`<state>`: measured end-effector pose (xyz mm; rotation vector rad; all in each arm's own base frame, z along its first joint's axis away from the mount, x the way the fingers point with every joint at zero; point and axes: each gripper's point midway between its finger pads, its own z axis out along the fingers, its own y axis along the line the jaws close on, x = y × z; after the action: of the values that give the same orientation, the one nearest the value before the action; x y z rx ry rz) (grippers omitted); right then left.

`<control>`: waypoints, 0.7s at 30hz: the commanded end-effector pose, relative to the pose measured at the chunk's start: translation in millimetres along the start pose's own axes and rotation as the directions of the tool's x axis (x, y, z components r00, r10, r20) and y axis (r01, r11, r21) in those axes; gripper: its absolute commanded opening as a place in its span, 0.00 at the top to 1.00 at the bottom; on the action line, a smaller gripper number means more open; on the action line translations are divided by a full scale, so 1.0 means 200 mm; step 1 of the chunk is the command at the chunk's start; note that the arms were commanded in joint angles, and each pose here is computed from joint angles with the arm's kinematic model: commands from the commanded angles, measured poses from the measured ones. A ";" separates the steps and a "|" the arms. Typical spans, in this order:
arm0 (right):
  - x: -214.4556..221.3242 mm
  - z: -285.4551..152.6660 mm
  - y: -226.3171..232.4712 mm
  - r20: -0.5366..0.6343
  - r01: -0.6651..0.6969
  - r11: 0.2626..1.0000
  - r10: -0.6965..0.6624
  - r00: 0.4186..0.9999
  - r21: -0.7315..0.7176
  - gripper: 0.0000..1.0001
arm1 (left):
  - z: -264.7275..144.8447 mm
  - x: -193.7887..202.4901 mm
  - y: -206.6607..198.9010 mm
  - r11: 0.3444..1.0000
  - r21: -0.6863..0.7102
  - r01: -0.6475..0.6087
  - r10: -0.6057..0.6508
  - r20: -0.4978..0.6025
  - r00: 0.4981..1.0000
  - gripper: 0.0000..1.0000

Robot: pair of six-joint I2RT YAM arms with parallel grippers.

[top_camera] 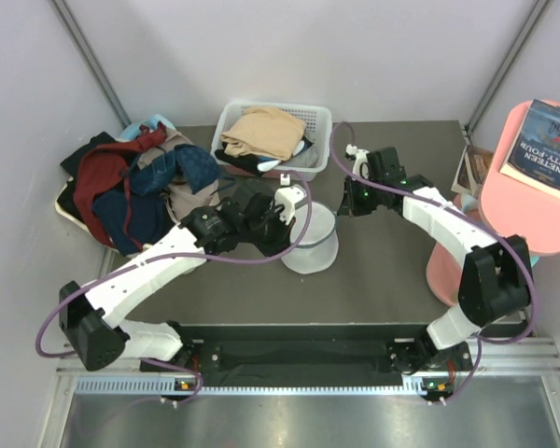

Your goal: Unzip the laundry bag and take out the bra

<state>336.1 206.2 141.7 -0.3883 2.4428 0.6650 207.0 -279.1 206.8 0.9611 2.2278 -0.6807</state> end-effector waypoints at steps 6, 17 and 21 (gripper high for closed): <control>-0.22 -0.01 0.06 0.101 0.052 0.998 -0.047 0.994 -0.047 1.00 | -0.06 -0.04 -0.01 1.000 -0.012 -0.023 0.023 0.035 0.999 1.00; -0.30 -0.30 0.14 0.172 0.156 0.988 -0.155 0.973 0.004 0.23 | 0.02 -0.15 0.25 0.861 -0.312 0.401 -0.351 0.207 0.913 0.28; -0.25 -0.41 0.32 0.201 0.273 0.958 -0.251 0.947 -0.090 0.21 | -0.04 -0.14 0.31 0.758 -0.320 0.569 -0.489 0.300 0.819 0.22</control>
<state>334.9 206.3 192.2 -0.4828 2.3370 0.6404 248.3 -258.8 187.9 0.3993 2.3990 -0.4537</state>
